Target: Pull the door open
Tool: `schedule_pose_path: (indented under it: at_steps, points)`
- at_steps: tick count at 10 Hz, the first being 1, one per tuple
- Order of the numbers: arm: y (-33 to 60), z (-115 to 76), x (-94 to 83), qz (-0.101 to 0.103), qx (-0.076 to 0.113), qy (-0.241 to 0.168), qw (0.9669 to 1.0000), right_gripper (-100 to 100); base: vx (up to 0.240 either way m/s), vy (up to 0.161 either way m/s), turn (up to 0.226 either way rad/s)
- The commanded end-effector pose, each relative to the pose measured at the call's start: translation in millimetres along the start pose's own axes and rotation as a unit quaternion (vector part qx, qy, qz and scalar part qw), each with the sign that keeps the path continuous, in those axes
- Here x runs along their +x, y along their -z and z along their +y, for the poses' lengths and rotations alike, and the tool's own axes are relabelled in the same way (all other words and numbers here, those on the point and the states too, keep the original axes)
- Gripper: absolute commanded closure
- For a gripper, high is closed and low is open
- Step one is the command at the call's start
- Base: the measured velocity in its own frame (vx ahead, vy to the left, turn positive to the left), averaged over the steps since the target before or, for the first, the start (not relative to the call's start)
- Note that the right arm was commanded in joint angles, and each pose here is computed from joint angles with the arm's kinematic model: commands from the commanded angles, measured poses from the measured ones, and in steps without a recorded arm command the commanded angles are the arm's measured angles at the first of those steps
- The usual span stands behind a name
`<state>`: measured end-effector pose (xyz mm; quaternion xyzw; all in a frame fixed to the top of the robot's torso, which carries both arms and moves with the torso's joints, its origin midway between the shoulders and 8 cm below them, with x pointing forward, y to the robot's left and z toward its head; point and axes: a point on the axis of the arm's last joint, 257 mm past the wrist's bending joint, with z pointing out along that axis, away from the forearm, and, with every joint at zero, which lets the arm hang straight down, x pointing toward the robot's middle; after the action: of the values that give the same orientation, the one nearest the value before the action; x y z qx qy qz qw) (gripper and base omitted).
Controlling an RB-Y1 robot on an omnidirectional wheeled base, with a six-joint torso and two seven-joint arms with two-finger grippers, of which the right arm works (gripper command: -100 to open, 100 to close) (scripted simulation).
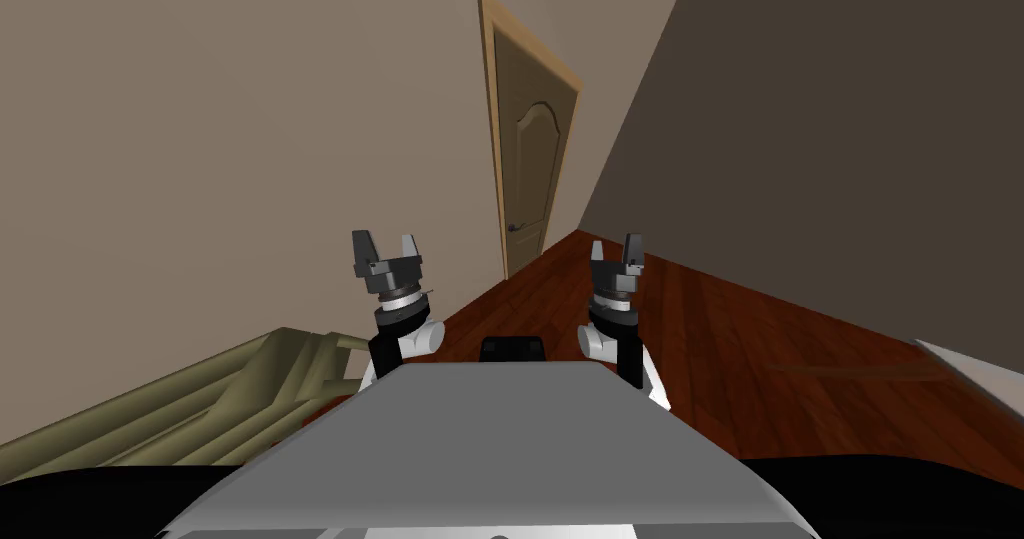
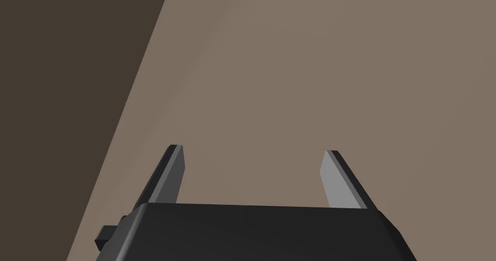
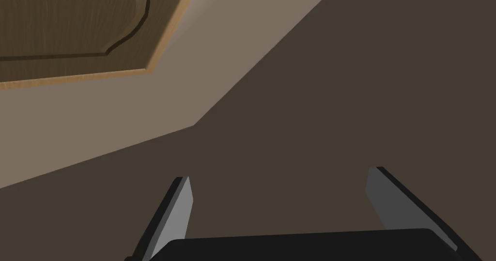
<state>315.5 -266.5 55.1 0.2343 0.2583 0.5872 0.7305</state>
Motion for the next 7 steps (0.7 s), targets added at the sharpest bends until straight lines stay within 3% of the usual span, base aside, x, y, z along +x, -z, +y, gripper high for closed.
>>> schedule_pose_path:
  at_steps: [1,4,7]
  points:
    - [1.7,-10.1,1.8,0.003,0.007,-0.002,1.0000,-100,0.036,-0.024,0.098]
    - [4.8,-27.4,4.7,0.008,0.019,-0.006,0.9998,-100,0.048,-0.035,0.081]
    - [10.9,-59.1,9.6,0.015,0.042,-0.012,0.9989,-100,0.083,-0.049,0.141]
